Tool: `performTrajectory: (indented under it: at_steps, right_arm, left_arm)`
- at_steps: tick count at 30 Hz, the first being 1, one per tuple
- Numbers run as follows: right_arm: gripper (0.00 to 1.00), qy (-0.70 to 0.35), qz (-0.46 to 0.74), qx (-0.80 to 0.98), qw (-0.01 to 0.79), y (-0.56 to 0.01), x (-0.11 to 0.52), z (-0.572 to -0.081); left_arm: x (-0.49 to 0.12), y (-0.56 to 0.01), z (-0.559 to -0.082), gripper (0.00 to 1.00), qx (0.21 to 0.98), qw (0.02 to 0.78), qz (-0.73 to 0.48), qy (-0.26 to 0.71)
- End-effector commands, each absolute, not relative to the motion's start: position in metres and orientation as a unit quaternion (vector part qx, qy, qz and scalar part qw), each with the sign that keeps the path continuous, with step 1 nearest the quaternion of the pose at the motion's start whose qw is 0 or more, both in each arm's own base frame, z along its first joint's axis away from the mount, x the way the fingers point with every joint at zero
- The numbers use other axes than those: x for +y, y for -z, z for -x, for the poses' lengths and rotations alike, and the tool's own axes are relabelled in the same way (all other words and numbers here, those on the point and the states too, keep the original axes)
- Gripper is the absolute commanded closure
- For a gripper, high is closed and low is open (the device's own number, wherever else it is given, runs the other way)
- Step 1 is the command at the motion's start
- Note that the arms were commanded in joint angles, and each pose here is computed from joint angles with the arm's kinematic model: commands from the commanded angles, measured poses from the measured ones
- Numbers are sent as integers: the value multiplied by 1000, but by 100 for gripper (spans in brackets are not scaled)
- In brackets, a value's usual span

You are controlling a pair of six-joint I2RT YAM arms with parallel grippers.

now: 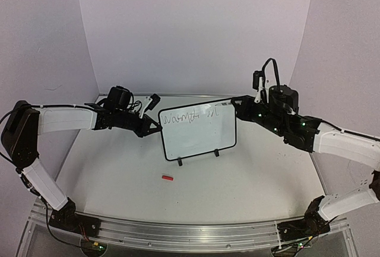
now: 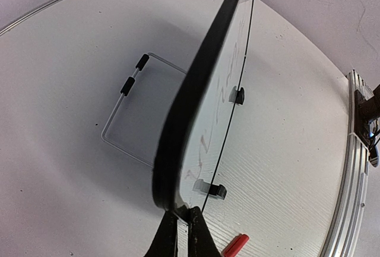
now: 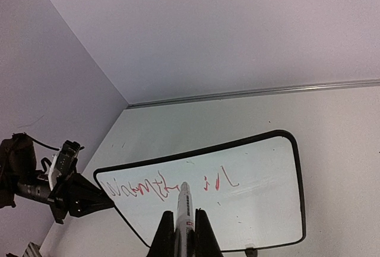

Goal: Write a sentence on the whiteboard

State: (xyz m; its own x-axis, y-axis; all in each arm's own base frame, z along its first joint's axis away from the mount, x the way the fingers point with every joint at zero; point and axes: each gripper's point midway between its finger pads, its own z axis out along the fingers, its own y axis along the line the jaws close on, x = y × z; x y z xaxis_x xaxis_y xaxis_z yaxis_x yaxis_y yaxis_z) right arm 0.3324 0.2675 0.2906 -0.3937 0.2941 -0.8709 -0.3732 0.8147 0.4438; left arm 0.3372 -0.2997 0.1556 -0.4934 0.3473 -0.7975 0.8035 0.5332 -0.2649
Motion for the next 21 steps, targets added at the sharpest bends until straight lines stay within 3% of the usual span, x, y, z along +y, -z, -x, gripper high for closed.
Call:
performTrajectory:
  at_steps: [1,21]
  right_arm:
    - [100,-312,55,782,537,-284,269,-322]
    - [100,-378,132,782,477,-243,367,-286]
  left_arm:
    - [-292,-147,-342,100,816,347,-359,290]
    - [-295,-151,-342,100,813,347,-360,299]
